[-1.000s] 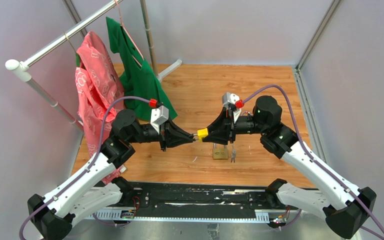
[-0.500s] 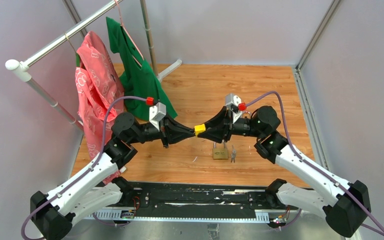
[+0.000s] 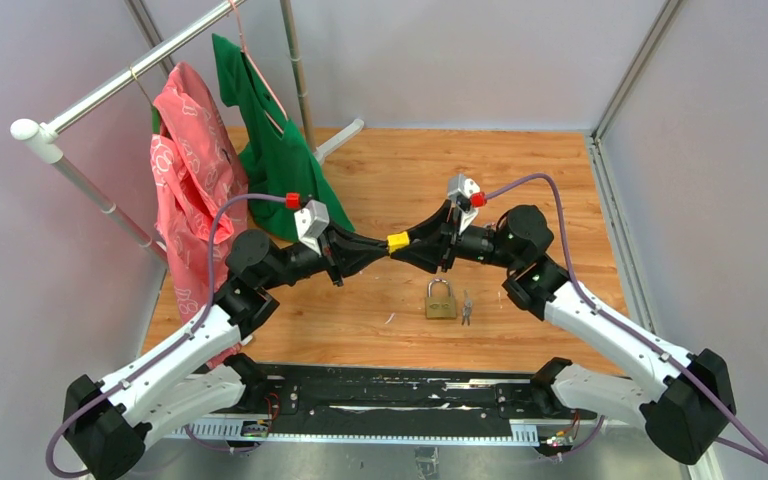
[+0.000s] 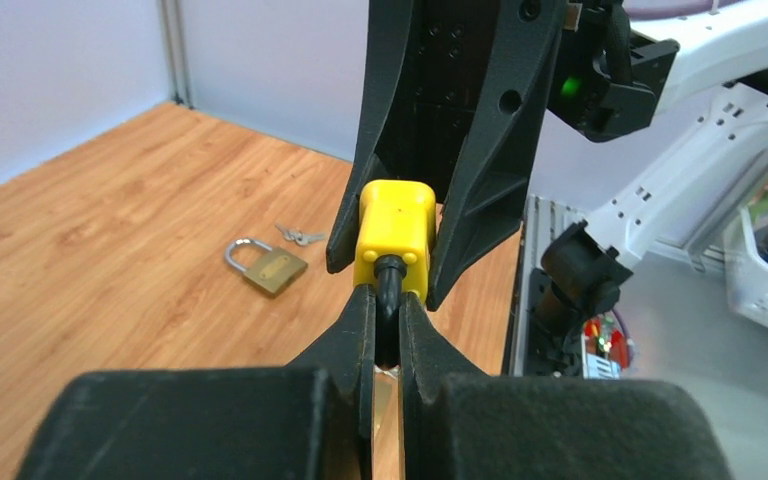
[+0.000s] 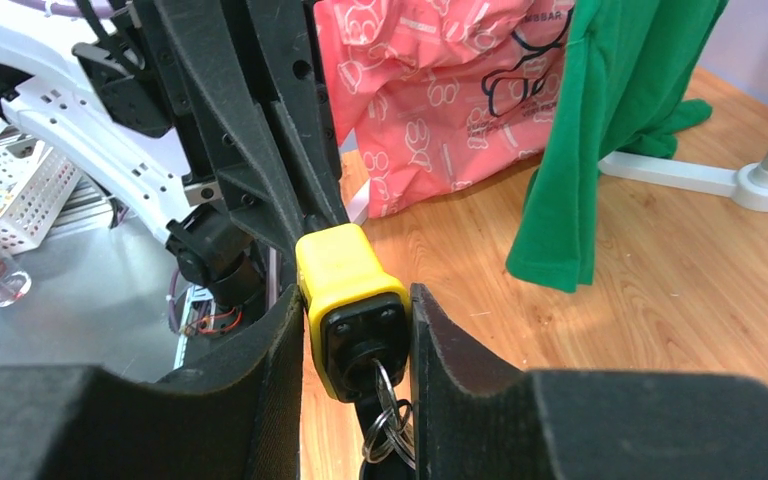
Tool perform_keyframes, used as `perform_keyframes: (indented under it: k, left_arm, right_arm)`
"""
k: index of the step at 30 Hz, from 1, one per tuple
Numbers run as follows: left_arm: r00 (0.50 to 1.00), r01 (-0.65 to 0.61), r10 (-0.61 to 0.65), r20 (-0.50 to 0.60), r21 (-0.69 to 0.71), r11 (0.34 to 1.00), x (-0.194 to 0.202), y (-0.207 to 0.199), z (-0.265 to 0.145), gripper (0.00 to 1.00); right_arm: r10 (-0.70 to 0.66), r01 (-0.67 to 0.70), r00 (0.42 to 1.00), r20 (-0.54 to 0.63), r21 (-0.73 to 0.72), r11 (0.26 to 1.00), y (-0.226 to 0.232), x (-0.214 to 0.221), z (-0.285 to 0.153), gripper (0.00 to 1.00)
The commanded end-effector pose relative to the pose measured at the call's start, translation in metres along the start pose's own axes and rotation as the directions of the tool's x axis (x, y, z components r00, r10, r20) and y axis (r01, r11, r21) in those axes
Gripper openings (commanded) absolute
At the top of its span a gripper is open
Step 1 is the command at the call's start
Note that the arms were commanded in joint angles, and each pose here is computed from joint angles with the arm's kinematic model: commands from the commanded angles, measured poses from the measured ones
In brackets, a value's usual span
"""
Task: Lock with the key
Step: Lock the lock.
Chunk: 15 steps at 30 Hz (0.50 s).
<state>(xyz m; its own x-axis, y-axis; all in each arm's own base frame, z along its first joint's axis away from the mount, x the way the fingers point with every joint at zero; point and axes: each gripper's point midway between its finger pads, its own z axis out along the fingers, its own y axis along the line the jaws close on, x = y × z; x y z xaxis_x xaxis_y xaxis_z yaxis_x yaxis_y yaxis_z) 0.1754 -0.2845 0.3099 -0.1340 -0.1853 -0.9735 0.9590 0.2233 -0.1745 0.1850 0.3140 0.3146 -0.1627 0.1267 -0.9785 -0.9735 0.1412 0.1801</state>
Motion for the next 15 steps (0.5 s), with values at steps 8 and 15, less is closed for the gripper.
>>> perform_keyframes:
  k: [8, 15]
  left_arm:
    - [0.999, -0.005, 0.016, -0.05, 0.213, 0.977, 0.005, -0.043, 0.0, 0.0]
    - [0.995, -0.06, 0.071, -0.066, 0.151, 0.987, 0.003, -0.029, -0.013, 0.0]
  right_arm:
    - [-0.042, 0.018, 0.983, -0.181, -0.133, 0.991, 0.037, 0.003, -0.009, 0.72]
    - [-0.188, 0.142, 0.949, -0.254, -0.187, 0.972, 0.067, -0.013, -0.062, 0.79]
